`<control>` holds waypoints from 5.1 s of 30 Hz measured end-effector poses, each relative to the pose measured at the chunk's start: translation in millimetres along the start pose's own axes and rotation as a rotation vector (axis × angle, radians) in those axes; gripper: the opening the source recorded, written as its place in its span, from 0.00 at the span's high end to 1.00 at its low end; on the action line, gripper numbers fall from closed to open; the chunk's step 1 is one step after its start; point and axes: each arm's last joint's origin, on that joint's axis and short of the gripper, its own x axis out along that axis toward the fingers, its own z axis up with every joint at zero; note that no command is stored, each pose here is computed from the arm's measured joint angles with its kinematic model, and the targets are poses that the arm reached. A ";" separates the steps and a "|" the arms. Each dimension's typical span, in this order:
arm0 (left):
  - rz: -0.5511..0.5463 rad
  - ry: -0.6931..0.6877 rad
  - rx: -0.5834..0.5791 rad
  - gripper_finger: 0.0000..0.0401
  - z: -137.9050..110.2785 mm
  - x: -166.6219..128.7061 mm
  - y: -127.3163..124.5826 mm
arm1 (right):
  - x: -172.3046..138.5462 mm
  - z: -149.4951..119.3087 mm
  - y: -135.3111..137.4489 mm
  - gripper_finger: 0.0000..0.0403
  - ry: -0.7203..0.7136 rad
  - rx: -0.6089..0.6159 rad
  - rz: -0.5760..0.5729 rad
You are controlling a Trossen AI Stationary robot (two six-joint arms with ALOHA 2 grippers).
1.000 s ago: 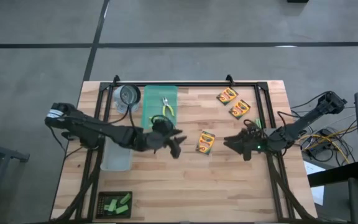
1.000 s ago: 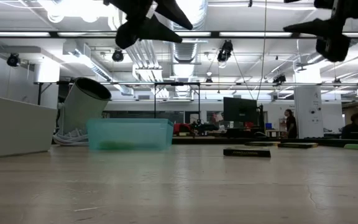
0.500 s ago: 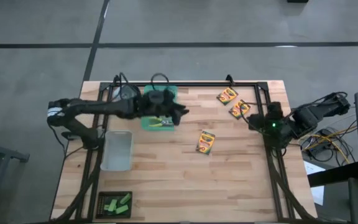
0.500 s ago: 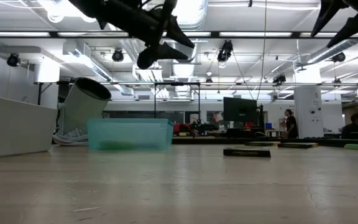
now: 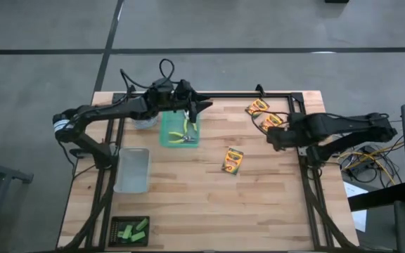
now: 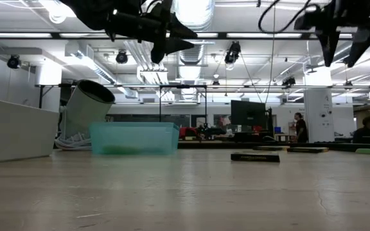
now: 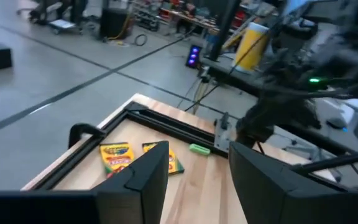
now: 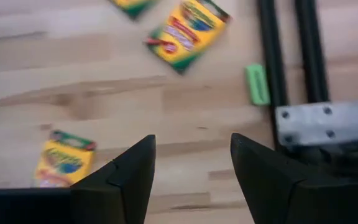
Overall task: Pick & Place School Supplies
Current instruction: Put the green eraser into the black bin
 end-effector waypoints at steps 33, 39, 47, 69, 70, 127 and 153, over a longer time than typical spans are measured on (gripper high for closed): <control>-0.012 0.000 0.118 0.57 0.5 -0.3 1.5 | 141.2 29.5 -13.3 0.58 0.344 -0.056 -0.387; -0.011 0.000 0.127 0.57 0.5 -0.4 1.7 | 142.3 32.1 -14.3 0.58 0.270 -0.049 -0.410; -0.011 0.000 0.131 0.57 0.5 -0.4 1.8 | 143.8 31.8 -16.3 0.64 0.237 -0.022 -0.437; -0.011 0.001 0.130 0.57 0.4 -0.3 1.8 | 141.2 72.1 18.5 0.97 0.202 -0.349 -0.171; -0.011 0.001 0.130 0.57 0.4 -0.3 1.8 | 140.1 74.5 18.6 0.98 0.212 -0.389 -0.173; -0.008 0.012 0.159 0.57 -0.9 -0.4 2.4 | 222.7 64.3 -8.6 0.98 0.734 -0.882 -0.448; -0.007 0.016 0.154 0.57 -1.3 -0.3 2.4 | 231.3 78.8 -18.5 0.98 0.788 -0.845 -0.309</control>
